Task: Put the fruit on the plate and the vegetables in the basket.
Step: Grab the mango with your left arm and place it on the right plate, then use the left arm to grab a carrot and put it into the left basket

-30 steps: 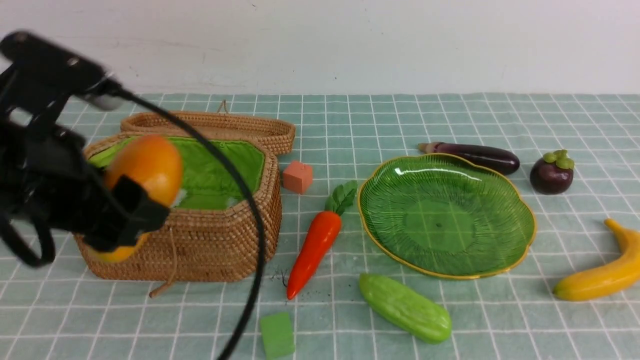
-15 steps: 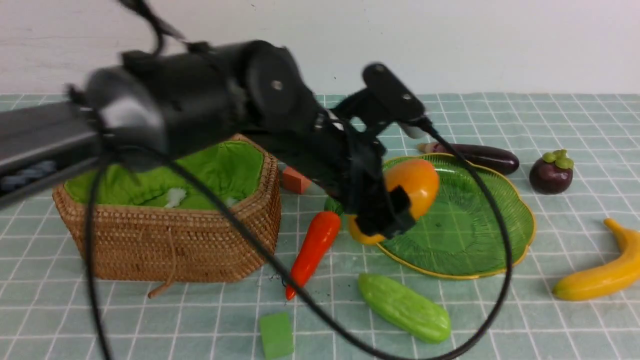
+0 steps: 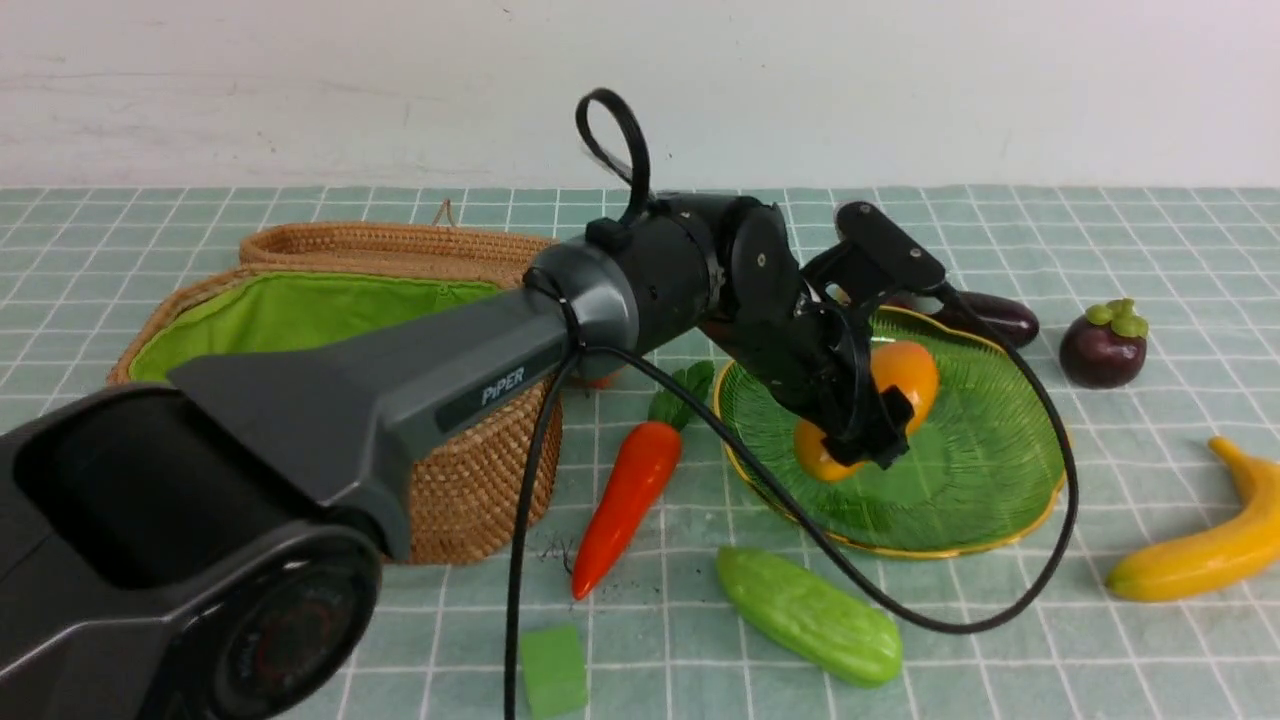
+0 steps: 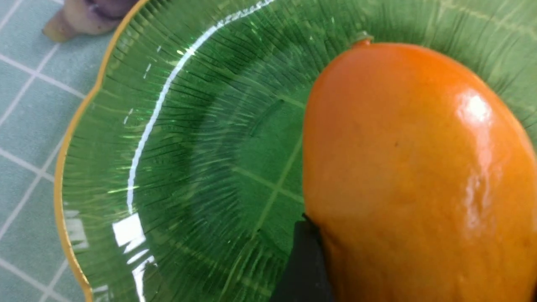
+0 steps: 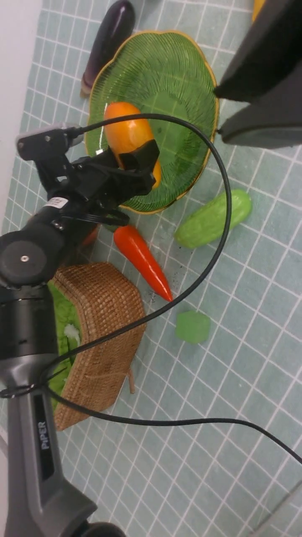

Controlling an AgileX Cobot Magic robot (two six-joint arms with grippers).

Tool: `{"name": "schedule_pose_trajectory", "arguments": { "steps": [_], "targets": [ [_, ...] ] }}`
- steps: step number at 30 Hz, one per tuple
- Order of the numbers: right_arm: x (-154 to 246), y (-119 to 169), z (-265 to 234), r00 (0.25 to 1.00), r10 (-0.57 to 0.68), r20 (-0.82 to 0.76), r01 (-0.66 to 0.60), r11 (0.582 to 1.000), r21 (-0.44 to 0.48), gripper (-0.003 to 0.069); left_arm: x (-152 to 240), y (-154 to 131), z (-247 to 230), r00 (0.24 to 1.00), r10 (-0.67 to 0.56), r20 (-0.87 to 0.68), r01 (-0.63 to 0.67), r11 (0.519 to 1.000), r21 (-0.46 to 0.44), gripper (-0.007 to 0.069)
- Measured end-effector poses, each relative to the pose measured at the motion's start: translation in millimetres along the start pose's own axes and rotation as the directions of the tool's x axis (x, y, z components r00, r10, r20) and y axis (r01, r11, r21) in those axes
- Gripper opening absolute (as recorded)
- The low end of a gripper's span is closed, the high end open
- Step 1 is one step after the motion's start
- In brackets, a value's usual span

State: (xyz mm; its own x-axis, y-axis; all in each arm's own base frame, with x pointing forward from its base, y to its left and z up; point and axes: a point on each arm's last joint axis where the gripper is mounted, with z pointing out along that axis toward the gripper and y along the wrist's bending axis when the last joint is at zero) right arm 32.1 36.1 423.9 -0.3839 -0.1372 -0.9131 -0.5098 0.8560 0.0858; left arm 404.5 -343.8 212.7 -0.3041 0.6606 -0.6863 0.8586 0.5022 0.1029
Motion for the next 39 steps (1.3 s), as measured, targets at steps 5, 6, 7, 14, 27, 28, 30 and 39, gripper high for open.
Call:
{"name": "schedule_pose_trajectory", "arguments": {
  "steps": [5, 6, 7, 14, 27, 28, 30, 39],
  "targets": [
    [0.4, -0.7, 0.0, 1.0, -0.004, -0.004, 0.004, 1.0, 0.007, 0.0106, -3.8, -0.4, -7.3, 0.999, -0.033, 0.0, 0.033, 0.999, 0.003, 0.0663],
    [0.5, -0.9, 0.0, 1.0, -0.005, -0.006, 0.006, 1.0, 0.01, 0.0106, -6.2, -0.7, -13.1, 0.999, -0.047, -0.004, 0.047, 0.999, 0.005, 0.0666],
    [0.5, -1.0, 0.0, 1.0, -0.006, -0.006, 0.006, 1.0, 0.011, 0.0106, -7.6, -0.7, -15.8, 0.999, -0.049, -0.002, 0.049, 0.999, 0.004, 0.0666],
    [0.8, -1.5, 0.0, 1.0, -0.009, -0.008, 0.009, 1.0, 0.016, 0.0106, -22.1, -3.8, -84.9, 0.98, -0.149, -0.131, 0.148, 0.989, -0.019, 0.0553],
    [5.2, -2.0, 2.5, 0.999, -0.007, -0.043, 0.007, 1.0, 0.013, 0.0107, 19.9, 11.6, -61.6, 0.838, -0.381, -0.391, 0.277, 0.914, -0.296, 0.0393],
    [5.6, -1.9, 2.5, 0.999, -0.006, -0.048, 0.007, 1.0, 0.012, 0.0107, 25.8, 14.7, -52.9, 0.833, -0.377, -0.405, 0.254, 0.911, -0.325, 0.0417],
    [6.2, -1.8, 2.4, 0.998, -0.006, -0.054, 0.007, 1.0, 0.011, 0.0107, 31.4, 17.1, -44.7, 0.827, -0.376, -0.418, 0.237, 0.907, -0.347, 0.0435],
    [7.1, -1.6, 2.4, 0.998, -0.006, -0.064, 0.007, 1.0, 0.009, 0.0108, 53.4, 22.7, -8.7, 0.807, -0.405, -0.429, 0.223, 0.882, -0.415, 0.0452]
  ]
}}
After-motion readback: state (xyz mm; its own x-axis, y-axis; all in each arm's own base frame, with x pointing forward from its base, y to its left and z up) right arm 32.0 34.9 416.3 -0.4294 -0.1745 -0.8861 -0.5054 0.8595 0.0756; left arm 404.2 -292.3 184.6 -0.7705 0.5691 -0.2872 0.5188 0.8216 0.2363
